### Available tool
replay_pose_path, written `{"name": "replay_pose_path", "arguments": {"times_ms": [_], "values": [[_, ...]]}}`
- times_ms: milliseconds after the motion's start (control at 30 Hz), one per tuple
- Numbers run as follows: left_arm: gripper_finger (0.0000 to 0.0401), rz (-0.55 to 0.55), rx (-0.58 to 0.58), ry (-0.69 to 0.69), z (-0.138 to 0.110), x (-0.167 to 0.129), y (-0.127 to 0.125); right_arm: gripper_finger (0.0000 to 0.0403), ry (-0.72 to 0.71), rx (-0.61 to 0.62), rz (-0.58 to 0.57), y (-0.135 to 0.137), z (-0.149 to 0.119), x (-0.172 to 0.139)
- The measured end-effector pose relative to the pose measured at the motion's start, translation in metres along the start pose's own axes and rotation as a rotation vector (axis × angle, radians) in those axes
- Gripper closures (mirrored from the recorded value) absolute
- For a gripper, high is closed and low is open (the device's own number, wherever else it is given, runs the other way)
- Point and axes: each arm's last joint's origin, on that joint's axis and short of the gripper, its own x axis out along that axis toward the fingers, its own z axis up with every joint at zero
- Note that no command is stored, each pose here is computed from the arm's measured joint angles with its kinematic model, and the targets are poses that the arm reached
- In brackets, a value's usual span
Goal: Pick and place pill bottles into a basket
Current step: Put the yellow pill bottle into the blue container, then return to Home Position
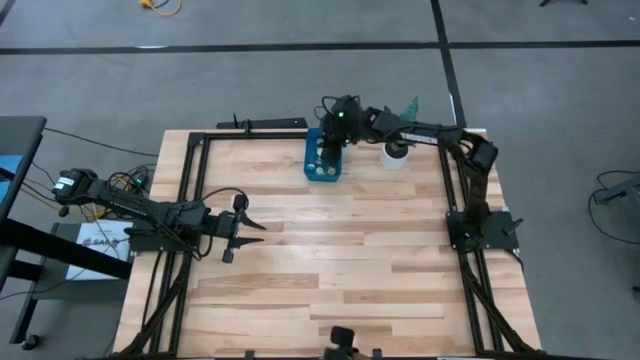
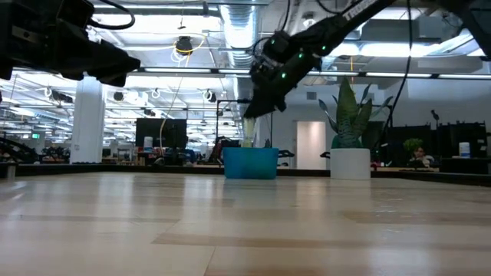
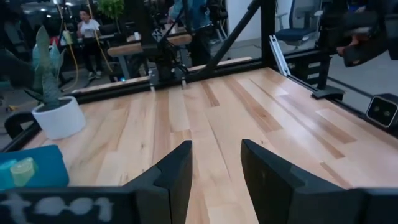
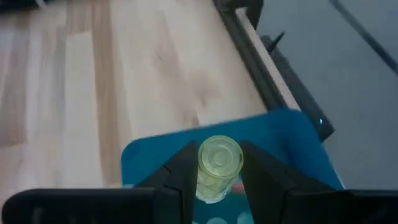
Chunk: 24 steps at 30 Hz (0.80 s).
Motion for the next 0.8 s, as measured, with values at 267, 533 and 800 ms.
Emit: {"name": "replay_pose_path", "arguments": {"times_ms": [267, 533, 800], "values": [[0.0273, 0.001, 0.023, -0.001, 0.000, 0.000, 0.000, 0.0301, 0.059, -0.059, -0.034, -0.003, -0.014, 0.025], [0.0273, 0.001, 0.066, -0.004, 0.000, 0.000, 0.000, 0.0271, 0.066, -0.045, -0.032, 0.002, -0.013, 0.024], [0.0273, 0.001, 0.066, -0.003, 0.000, 0.000, 0.000, 0.0178, 0.048, -0.058, -0.033, 0.006, -0.011, 0.026]]}}
